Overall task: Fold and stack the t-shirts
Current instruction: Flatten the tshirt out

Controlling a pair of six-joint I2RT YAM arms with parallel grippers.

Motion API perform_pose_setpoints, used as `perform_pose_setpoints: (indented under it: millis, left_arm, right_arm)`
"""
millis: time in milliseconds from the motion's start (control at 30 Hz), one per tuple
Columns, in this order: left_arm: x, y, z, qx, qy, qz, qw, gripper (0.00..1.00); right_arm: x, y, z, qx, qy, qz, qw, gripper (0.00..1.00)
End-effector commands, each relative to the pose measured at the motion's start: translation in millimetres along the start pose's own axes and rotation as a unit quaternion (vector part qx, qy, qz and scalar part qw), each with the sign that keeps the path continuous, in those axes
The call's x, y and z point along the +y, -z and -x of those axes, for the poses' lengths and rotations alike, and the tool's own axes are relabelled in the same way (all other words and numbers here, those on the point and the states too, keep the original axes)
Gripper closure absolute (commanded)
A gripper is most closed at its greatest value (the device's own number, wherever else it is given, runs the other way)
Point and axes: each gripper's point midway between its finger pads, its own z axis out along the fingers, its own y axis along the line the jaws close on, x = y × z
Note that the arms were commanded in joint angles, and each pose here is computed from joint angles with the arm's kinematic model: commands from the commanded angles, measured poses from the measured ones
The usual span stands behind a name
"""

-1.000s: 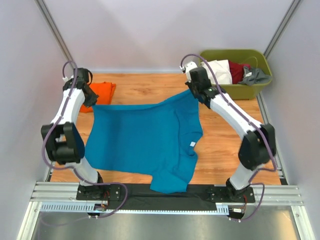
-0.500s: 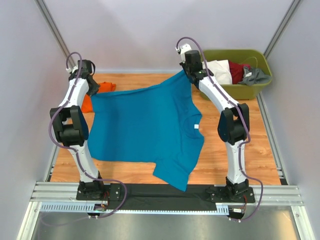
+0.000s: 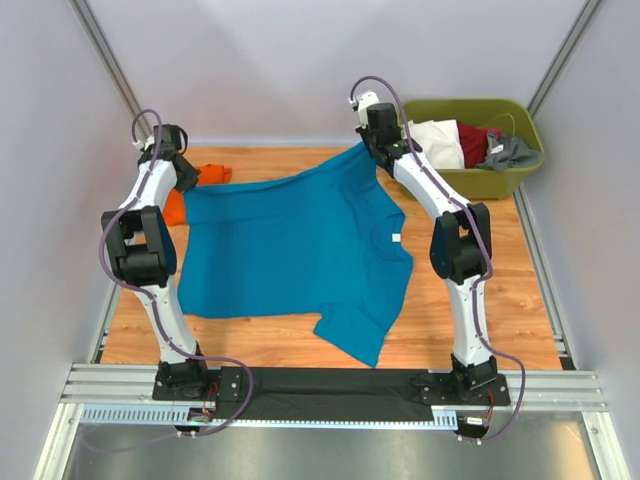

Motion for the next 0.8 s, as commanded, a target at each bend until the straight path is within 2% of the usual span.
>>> perform_pose_setpoints:
  millis: [0, 233, 367, 767]
  left_arm:
    - [-21.0, 29.3, 27.5, -0.044, 0.01, -0.057, 0.997, 1.0]
    - [-2.4, 54.2, 17.3, -0.06, 0.045, -0.048, 0.996, 1.0]
    - [4.6, 72.3, 10.1, -0.07, 0.072, -0.063, 0.993, 1.0]
    - [34.3, 78.3, -40.5, -0.029, 0.089, -0.056, 0.994, 1.0]
  right_arm:
    - [-10.9, 36.5, 32.9, -0.03, -0.017, 0.006, 0.999, 1.0]
    - [-22.7, 74.2, 33.9, -0.03, -0.013, -0.001, 0.999, 1.0]
    - [-17.4, 87.4, 19.3, -0.014, -0.013, 0.008, 1.0, 1.0]
    - [-2.1, 122.0, -43.5, 0.05, -0.018, 0.026, 0.998, 1.0]
